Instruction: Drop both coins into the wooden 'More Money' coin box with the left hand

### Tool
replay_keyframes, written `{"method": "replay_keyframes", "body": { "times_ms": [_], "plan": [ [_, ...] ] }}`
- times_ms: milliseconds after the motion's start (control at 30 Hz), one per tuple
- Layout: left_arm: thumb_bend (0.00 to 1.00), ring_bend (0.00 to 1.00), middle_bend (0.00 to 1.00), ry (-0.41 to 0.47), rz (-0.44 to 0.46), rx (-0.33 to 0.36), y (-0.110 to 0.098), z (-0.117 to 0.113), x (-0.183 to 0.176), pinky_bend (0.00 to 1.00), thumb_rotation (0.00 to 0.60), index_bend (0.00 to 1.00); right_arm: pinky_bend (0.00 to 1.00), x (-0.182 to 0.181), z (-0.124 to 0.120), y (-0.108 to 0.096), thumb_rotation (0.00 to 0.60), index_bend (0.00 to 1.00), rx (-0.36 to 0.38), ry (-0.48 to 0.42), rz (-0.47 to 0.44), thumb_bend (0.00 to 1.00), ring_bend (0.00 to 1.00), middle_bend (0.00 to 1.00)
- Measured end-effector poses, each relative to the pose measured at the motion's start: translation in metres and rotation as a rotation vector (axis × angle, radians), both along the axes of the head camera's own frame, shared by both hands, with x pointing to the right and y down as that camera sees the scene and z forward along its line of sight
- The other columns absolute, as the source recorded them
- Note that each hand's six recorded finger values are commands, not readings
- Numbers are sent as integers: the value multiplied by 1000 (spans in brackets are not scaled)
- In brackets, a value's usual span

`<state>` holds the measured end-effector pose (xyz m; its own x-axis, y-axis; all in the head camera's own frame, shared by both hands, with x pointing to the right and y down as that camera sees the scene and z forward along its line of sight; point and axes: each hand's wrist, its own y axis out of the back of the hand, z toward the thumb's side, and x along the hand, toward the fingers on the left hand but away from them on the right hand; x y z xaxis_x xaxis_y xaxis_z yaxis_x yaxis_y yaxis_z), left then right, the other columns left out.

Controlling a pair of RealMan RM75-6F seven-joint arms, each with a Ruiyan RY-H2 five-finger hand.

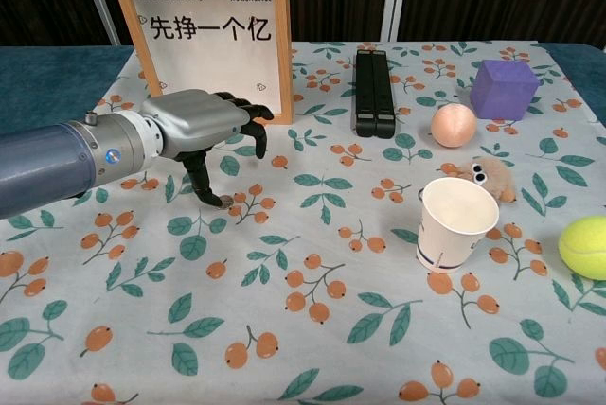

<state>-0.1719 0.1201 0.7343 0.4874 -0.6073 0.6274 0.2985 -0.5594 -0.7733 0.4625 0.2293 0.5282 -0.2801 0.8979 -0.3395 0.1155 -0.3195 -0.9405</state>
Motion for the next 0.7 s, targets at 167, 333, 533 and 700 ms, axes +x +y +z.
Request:
{"method": "replay_keyframes", "body": {
  "times_ms": [167, 333, 533, 700],
  "plan": [
    [68, 0, 0, -1, -5, -4, 0, 1, -1, 0, 600, 310, 0, 0, 0, 0, 600, 152, 0, 1, 1, 512, 0, 20],
    [67, 0, 0, -10, 2, -5, 0, 3, -2, 0, 600, 310, 0, 0, -1, 0, 600, 152, 5, 5, 0, 512, 0, 20],
    [68, 0, 0, -12, 1, -5, 0, 4, -2, 0, 600, 309, 0, 1, -1, 0, 600, 152, 4, 5, 2, 512, 0, 20],
    [68, 0, 0, -12, 1, -5, 0, 5, -2, 0, 600, 309, 0, 1, -1, 0, 600, 152, 5, 6, 3, 513, 0, 20]
  ]
}}
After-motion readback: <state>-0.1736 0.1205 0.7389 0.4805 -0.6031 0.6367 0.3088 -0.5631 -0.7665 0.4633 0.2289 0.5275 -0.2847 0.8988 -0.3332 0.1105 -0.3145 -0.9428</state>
